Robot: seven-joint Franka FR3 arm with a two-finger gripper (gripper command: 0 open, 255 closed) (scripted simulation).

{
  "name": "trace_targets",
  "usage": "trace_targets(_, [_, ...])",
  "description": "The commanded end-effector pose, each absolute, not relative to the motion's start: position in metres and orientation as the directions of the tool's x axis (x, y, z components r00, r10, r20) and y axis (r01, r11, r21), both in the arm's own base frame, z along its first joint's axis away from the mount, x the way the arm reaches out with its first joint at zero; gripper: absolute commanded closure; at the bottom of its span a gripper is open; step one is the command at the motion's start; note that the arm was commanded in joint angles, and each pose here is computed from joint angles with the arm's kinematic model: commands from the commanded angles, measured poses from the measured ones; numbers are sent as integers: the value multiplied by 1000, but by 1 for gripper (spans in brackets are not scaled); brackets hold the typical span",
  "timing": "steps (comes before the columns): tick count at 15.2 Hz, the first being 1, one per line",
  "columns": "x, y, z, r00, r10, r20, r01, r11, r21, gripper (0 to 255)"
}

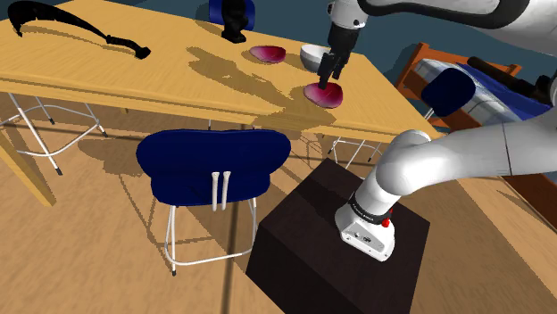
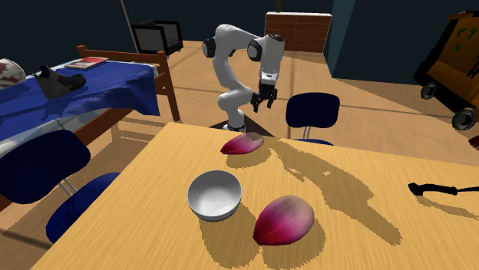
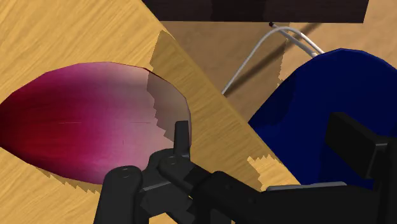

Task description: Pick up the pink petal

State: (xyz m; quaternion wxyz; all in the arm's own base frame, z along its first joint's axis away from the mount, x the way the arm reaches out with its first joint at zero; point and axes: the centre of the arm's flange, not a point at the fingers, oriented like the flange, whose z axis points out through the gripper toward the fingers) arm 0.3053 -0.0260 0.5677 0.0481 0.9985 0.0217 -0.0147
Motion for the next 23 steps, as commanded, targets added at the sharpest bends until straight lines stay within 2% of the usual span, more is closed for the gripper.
trace_targets(1, [305, -26, 568, 999, 42, -31, 45, -994, 95, 0])
trace_targets(4, [367, -7, 551, 967, -222, -129, -182, -947, 263, 0])
trace_targets(7, [428, -7, 525, 860, -479, -175, -367, -819, 440, 0])
trace_targets(10, [484, -27, 495, 690, -705, -166, -491, -624, 608, 0])
trace_targets(14, [541, -81, 453, 395, -916, -69, -541, -292, 789, 0])
trace_targets(16, [557, -112, 438, 258, -966, -3, -519, -141, 843, 0])
trace_targets(23, [557, -112, 401, 258, -966, -3, -519, -141, 843, 0])
